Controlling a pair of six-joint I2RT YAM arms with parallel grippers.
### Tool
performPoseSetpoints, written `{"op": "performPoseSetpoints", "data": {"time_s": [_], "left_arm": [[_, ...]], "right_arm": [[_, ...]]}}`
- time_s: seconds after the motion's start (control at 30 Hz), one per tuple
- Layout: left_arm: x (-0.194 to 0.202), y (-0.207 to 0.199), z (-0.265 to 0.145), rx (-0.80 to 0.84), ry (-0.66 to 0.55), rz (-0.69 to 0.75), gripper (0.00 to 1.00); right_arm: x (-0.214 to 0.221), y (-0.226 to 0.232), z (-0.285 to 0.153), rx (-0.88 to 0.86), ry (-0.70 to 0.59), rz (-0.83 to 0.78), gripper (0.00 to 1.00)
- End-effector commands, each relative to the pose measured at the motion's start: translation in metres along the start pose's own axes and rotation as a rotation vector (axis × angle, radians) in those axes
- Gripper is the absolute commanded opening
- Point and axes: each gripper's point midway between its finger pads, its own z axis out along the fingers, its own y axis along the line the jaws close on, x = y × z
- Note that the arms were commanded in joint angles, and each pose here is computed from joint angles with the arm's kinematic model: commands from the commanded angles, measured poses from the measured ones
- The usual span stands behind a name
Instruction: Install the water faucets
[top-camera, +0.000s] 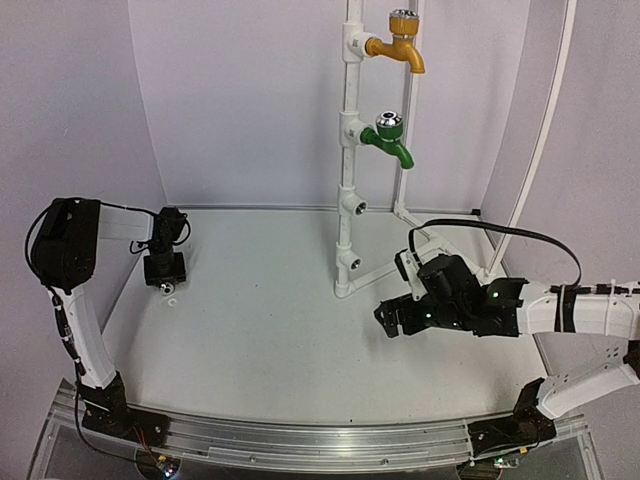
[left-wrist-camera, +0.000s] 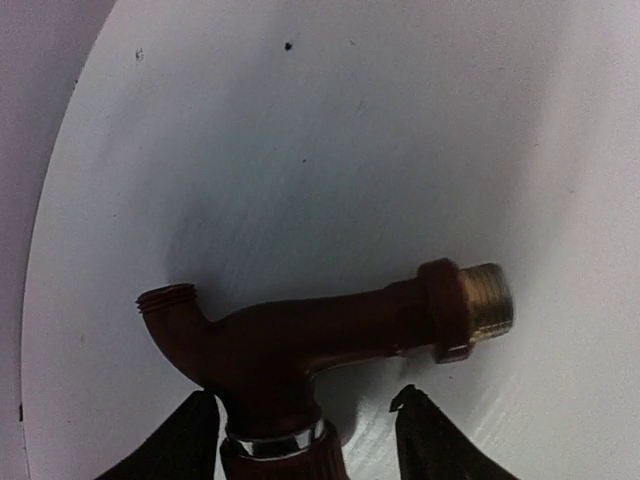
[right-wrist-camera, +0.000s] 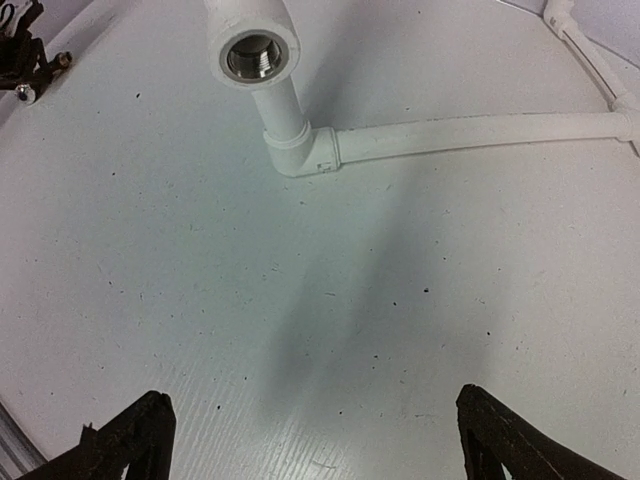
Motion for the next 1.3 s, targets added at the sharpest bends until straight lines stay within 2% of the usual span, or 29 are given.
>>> {"op": "performPoseSetpoints", "data": {"time_s": [0.0,0.03,0.13,0.23,0.3,0.47,0.6,0.77,0.93,1.03,1.27], "left_arm": [[0.007,-0.001,0.011,-0.012,0.043,0.008,0.54],[0.010,-0.001,0.013,-0.012,0.050,0.009,0.51],[0.018,-0.001,0.013,-0.001,0.063,0.009,0.34],[0.019,-0.014,-0.006,0.104,0.053,-0.013,0.21],[0.015,-0.035,-0.032,0.264,0.033,-0.047,0.17],[0.018,-0.107,-0.158,0.936,0.006,-0.137,0.13],[0.036,-0.138,-0.240,1.249,0.013,-0.124,0.08],[0.092,-0.180,-0.316,1.472,0.126,0.036,0.00],[0.137,-0.191,-0.378,1.670,0.167,0.104,0.00],[0.165,-0.196,-0.415,1.813,0.194,0.177,0.00],[0.242,-0.199,-0.493,2.153,0.225,0.560,0.00]], "right_arm": [[-0.008,-0.002,-0.008,0.000,-0.048,0.015,0.98],[-0.009,-0.002,-0.009,0.000,-0.050,0.014,0.98],[-0.010,-0.003,-0.009,0.005,-0.052,0.018,0.98],[-0.007,-0.003,-0.007,0.004,-0.044,0.030,0.98],[-0.006,-0.002,-0.006,-0.002,-0.037,0.035,0.98],[-0.008,0.009,-0.006,-0.056,-0.032,0.036,0.98],[-0.017,0.033,-0.011,-0.192,-0.063,0.023,0.98],[-0.030,0.078,-0.030,-0.446,-0.172,-0.057,0.97],[-0.056,0.117,-0.067,-0.600,-0.422,-0.235,0.95],[-0.077,0.137,-0.082,-0.684,-0.485,-0.272,0.96],[-0.102,0.170,-0.112,-0.894,-0.524,-0.232,0.98]]}}
